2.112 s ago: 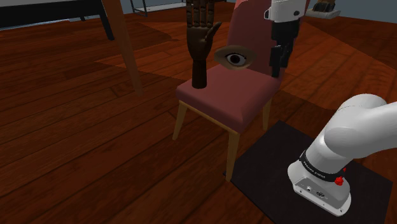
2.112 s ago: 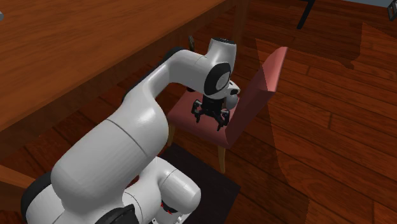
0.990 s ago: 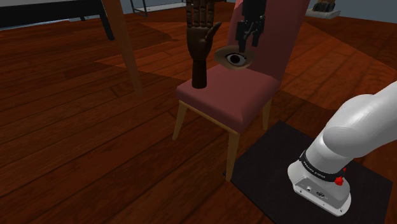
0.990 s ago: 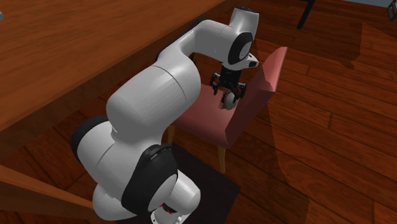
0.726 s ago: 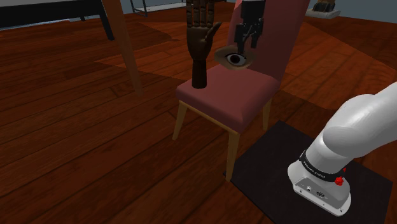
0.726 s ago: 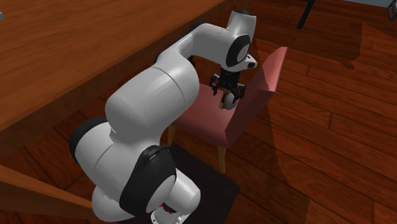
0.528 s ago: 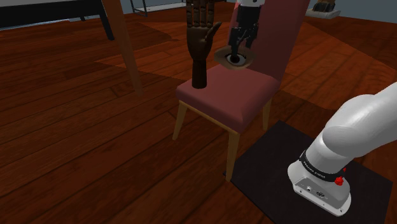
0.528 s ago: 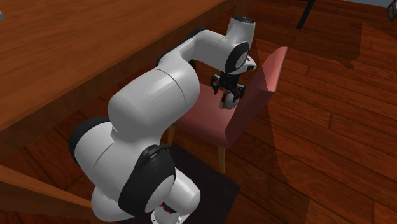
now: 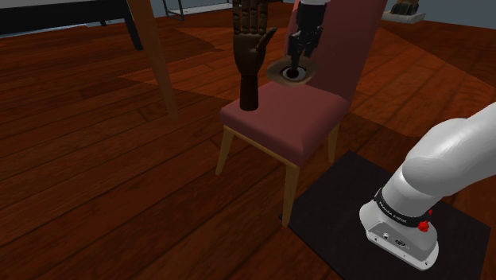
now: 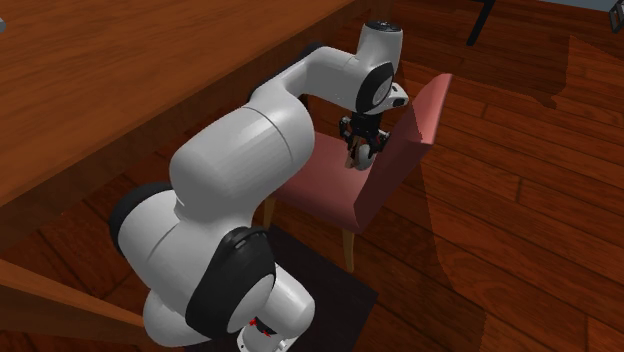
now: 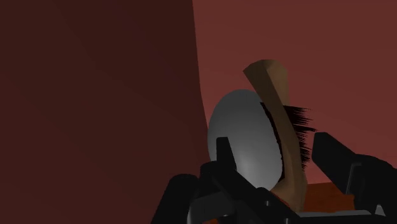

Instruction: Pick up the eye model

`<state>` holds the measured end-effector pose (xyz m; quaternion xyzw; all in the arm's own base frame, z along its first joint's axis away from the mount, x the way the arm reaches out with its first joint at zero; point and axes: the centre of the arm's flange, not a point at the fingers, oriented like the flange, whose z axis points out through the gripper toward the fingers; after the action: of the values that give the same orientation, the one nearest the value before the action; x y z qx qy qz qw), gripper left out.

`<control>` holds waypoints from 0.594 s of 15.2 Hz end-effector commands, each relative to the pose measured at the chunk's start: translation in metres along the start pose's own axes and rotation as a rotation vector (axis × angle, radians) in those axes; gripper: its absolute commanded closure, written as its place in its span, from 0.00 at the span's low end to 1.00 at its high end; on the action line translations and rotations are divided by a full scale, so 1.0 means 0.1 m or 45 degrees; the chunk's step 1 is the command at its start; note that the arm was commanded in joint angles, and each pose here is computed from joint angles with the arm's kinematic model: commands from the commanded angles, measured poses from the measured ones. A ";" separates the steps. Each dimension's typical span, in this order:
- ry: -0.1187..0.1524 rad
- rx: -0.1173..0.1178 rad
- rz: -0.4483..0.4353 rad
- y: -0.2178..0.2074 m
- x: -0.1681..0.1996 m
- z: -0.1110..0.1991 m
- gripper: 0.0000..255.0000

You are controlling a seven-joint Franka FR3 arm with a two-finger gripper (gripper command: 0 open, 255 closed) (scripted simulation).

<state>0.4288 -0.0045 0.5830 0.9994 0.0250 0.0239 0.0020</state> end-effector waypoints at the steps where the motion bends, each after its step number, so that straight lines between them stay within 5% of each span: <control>1: -0.029 0.005 0.001 0.02 0.05 0.17 1.00; 9: -0.029 0.005 0.000 0.05 0.04 -0.15 1.00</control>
<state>0.4309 -0.0055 0.5961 0.9995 0.0283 0.0164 -0.0025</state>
